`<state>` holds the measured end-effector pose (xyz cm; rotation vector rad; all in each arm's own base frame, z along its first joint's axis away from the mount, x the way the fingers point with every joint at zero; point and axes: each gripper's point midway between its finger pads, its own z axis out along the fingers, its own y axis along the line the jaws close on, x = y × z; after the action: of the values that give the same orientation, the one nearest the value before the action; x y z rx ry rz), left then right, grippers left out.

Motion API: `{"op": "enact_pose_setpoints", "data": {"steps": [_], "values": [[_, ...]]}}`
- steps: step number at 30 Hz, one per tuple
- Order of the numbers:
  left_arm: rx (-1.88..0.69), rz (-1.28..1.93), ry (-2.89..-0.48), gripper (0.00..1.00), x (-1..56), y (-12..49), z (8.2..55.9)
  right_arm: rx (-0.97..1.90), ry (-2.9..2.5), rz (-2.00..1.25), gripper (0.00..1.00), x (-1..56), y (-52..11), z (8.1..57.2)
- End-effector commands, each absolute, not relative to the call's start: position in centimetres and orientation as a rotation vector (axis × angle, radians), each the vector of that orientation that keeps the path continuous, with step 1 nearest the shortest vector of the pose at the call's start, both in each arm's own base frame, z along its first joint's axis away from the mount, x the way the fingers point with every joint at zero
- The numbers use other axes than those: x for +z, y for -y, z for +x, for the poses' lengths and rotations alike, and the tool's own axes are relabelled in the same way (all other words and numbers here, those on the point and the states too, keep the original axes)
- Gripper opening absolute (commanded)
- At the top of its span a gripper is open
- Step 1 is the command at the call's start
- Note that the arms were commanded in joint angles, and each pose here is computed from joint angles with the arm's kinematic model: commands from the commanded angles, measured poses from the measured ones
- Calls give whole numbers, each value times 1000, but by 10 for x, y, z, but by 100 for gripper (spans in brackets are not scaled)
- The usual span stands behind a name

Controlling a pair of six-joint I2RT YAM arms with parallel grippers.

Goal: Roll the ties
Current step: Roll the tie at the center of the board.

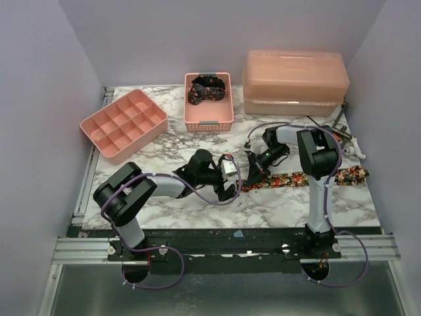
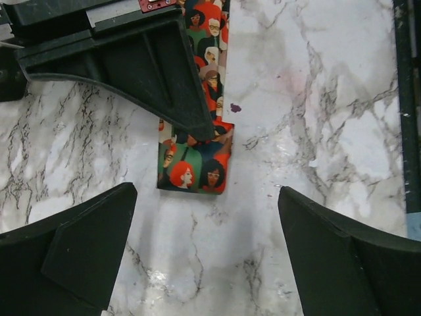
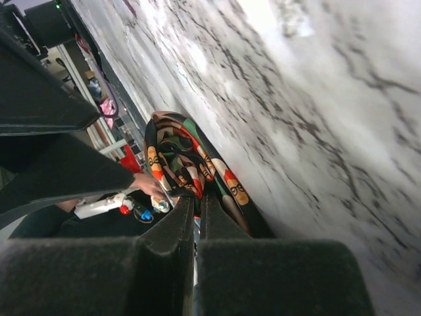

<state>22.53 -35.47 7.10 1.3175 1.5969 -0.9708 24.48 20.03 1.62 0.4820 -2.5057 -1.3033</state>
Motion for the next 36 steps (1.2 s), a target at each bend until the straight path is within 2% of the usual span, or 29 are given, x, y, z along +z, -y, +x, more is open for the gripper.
{"op": "enact_pose_setpoints", "data": {"steps": [1, 10, 12, 17, 19, 22, 24, 27, 30, 36], "values": [[-905, 1407, -1414, 95, 71, 371, 240, -1211, 2540, 538, 1, -3, -200, 239], [-832, 1526, -1382, 70, 38, 392, 244, -1237, 2517, 588, 1, 5, -209, 238], [-806, 1528, -1406, 67, 32, 395, 246, -1245, 2516, 599, 1, 7, -210, 239], [-793, 1567, -1556, 48, 8, 386, 242, -1279, 2505, 640, 4, 22, -209, 243], [-790, 1586, -1579, 42, 1, 375, 235, -1302, 2534, 641, 8, 31, -205, 250], [-796, 1617, -1626, 35, -9, 364, 225, -1328, 2531, 669, 26, 48, -197, 255], [-794, 1624, -1660, 32, -14, 360, 223, -1344, 2538, 666, 33, 59, -188, 260], [-796, 1624, -1678, 26, -15, 359, 223, -1302, 2580, 611, 35, 60, -161, 265], [-808, 1614, -1696, 23, -14, 360, 224, -1175, 2657, 552, 33, 46, -124, 269], [-864, 1611, -1689, 24, -9, 361, 221, -843, 2828, 517, 26, 10, -63, 279]]}}
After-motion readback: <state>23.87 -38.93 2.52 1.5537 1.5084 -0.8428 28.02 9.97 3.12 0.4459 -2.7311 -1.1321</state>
